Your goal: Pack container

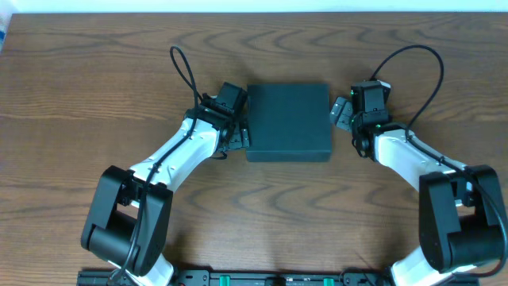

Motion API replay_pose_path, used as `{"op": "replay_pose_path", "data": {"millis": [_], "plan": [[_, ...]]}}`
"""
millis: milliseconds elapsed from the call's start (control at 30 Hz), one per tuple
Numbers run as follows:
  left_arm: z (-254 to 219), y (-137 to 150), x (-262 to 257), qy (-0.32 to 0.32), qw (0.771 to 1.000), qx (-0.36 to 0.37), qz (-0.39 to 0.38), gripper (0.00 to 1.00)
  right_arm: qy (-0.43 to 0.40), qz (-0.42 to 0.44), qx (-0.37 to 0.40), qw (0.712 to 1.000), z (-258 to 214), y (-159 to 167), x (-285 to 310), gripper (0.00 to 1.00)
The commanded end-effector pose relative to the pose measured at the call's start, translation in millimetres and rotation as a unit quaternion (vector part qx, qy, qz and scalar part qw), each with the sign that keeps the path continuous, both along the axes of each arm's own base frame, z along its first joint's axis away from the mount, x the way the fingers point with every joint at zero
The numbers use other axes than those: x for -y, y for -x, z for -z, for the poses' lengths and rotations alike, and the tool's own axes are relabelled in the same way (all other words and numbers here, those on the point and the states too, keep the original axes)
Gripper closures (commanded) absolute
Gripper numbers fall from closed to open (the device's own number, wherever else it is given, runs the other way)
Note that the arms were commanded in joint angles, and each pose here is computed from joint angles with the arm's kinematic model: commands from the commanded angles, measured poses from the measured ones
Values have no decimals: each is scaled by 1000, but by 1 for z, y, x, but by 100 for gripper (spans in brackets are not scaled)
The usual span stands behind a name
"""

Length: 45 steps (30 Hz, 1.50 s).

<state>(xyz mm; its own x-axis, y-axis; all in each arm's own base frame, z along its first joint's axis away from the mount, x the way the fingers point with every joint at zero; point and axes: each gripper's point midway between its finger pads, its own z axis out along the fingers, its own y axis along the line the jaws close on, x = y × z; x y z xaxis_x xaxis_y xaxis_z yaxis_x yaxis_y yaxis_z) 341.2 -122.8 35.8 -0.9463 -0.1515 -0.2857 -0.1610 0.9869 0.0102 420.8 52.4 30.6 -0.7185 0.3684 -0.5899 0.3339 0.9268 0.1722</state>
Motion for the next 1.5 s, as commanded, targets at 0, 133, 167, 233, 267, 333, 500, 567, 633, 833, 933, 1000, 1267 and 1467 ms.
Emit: {"op": "replay_pose_path", "data": {"millis": [0,133,167,233,267,333,500,567,633,833,933,1000,1267,1467], "plan": [[-10,-9,5,7,1000,22,0,5,-33,-41,-8,999,1,5,-32,1],[-11,-13,1,-3,1000,29,-2,5,-30,-44,-21,998,5,11,-34,1],[-11,-12,1,-3,1000,29,-1,5,-30,-44,-23,998,5,11,-34,1],[-11,-11,0,-4,1000,27,-1,5,-27,-42,-21,999,5,11,-32,1],[-11,-11,0,-5,1000,25,-1,5,-27,-41,-20,999,5,10,-32,1],[-11,-9,-1,-6,1000,22,-3,5,-26,-41,-19,999,5,10,-32,1],[-25,-14,-8,-20,999,48,-11,5,-25,-39,-17,999,4,9,-31,1],[-46,-17,-11,-19,997,77,-13,5,-25,-41,-16,999,0,7,-32,1],[-66,-19,-13,-21,994,104,-6,5,-19,-51,-7,998,-10,3,-33,1],[-119,-18,-20,-11,985,173,-4,4,19,-34,53,998,-72,3,-15,1],[-124,-14,-22,-10,984,175,-4,5,33,-50,64,996,-88,6,-12,1],[-118,-9,-28,-28,986,162,-8,5,35,-46,53,997,-85,10,-8,1],[-46,1,-42,-78,991,109,-10,5,40,-38,34,998,-73,12,-1,1],[-16,0,-35,-73,994,84,-2,5,44,-33,13,998,-49,7,3,1]]}}
